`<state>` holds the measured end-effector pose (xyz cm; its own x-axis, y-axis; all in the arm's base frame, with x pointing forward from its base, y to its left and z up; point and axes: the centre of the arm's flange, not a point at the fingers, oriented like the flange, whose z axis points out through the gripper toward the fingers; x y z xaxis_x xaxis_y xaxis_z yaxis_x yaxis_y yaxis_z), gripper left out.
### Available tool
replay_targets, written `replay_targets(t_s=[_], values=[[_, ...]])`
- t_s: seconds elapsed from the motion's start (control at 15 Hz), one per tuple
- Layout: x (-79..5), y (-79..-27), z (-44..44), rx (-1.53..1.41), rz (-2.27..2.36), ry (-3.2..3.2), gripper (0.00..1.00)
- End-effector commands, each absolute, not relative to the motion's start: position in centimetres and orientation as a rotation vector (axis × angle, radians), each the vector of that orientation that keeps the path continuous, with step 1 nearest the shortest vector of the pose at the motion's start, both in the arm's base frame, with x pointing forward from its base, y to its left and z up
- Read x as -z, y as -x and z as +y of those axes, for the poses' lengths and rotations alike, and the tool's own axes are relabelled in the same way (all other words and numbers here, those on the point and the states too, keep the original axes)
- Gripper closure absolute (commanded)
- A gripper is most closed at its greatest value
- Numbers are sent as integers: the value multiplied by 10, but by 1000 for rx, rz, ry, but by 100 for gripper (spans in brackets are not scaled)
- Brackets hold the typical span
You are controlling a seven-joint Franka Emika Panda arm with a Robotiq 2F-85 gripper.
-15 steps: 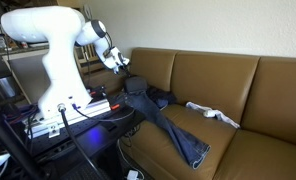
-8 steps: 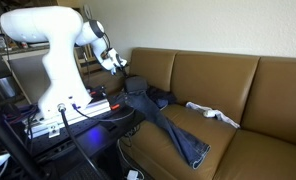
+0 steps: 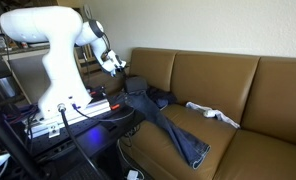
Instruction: Move the bag to the right
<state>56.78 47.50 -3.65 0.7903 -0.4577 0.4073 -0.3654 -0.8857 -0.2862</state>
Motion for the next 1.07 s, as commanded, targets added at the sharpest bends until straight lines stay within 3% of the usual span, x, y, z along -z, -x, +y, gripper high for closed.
replay_targets(t_s=[0.0,1.0], values=[[37,-568,475,709,647,2788,0],[69,-572,465,711,546,2754,0]])
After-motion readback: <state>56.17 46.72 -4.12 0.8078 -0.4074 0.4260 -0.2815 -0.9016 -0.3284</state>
